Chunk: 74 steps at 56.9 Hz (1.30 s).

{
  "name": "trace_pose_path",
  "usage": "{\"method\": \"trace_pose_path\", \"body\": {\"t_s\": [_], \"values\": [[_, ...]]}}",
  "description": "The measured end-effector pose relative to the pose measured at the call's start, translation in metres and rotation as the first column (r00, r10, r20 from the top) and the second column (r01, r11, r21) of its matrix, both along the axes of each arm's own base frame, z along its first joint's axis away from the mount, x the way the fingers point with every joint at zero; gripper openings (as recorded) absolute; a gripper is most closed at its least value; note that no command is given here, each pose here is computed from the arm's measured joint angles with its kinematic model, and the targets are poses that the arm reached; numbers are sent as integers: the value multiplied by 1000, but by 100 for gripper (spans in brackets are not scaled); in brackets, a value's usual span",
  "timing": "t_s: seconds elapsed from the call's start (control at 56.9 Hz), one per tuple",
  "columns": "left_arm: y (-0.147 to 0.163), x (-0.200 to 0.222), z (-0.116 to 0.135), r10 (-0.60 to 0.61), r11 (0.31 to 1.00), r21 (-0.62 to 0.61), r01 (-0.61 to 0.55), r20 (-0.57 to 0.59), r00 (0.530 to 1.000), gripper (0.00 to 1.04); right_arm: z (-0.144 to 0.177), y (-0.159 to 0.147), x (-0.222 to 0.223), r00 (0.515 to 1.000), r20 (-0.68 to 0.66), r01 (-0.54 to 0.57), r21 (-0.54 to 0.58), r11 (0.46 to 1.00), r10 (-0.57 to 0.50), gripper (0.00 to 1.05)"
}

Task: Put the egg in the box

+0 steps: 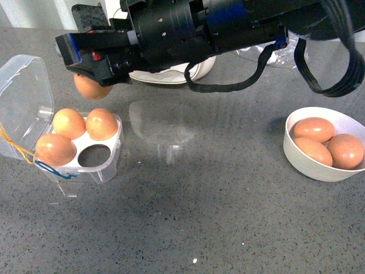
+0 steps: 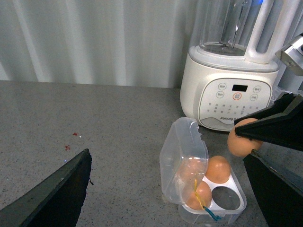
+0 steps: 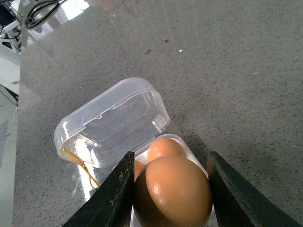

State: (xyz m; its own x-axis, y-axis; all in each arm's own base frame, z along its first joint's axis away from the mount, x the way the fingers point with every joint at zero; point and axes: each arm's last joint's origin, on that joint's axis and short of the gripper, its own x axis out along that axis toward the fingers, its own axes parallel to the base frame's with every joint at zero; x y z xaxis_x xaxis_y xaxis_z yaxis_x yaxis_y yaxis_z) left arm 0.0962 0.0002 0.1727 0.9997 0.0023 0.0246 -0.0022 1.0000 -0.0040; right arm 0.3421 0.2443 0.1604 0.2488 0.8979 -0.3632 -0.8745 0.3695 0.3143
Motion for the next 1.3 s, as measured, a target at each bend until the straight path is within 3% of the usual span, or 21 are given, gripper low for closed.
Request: {"method": "trace_pose_path", "body": {"t_s": [0.351, 0.966, 1.3], "values": [[0, 0, 0, 0, 1000, 0, 0, 0, 1000, 98, -22, 11, -6, 998, -40, -48, -44, 998, 46, 39], [0, 0, 0, 0, 1000, 0, 0, 0, 1000, 98, -29, 18, -9, 996, -48, -78, -51, 996, 76, 40], [0, 0, 0, 0, 1000, 0, 0, 0, 1000, 98, -31, 15, -9, 999, -26, -49, -56, 997, 48, 95]]}}
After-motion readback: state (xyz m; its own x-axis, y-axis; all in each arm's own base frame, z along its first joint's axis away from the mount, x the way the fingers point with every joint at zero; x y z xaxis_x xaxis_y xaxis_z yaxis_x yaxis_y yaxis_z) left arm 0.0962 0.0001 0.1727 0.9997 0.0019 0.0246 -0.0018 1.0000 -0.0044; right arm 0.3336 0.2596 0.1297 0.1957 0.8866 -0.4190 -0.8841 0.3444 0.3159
